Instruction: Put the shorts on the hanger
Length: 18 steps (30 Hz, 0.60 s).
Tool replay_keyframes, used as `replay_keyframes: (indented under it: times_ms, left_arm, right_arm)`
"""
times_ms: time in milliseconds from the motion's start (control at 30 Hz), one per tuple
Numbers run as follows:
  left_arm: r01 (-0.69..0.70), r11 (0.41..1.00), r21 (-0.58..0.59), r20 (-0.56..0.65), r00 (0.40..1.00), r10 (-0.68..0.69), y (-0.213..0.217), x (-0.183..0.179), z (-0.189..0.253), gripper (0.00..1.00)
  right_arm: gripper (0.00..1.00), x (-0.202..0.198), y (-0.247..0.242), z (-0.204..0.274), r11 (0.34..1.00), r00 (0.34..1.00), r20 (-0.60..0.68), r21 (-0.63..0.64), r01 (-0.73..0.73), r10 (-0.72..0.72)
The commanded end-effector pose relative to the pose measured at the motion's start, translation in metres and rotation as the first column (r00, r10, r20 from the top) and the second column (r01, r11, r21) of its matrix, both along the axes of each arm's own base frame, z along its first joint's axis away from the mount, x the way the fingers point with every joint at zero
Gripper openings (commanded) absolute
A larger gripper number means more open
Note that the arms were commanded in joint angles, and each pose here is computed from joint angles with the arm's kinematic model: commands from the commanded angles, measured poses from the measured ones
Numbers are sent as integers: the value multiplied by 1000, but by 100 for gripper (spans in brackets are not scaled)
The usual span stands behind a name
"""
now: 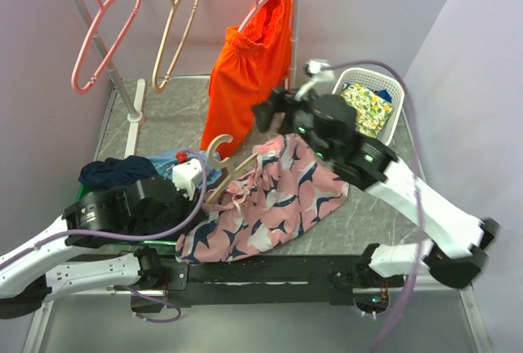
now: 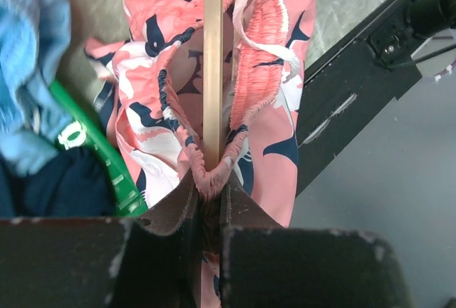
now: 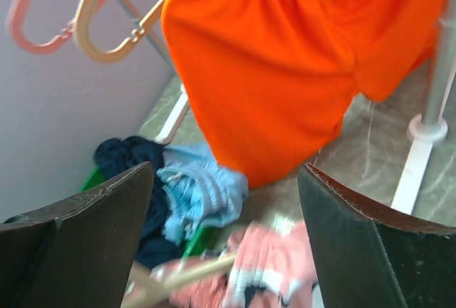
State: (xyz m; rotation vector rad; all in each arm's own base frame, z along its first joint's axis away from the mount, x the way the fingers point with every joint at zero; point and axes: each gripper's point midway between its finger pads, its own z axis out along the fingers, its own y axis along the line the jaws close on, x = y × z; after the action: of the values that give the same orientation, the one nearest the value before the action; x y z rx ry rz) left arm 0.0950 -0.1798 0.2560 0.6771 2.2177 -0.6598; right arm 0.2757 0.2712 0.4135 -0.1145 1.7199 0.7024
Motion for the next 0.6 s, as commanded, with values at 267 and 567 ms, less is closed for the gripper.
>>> replay_keyframes:
  times_ms: [267,567]
  left_arm:
    - [-288,949,-128,-143,952,269,43,-8,-16,1]
    - [-293,951,-101,-126,952,280,53,-9,-12,1]
  right_arm:
    - [98,69,105,-6,996,995,86,-70,58,-52]
    - [100,107,127,-49,974,977,30,-74,213,-211]
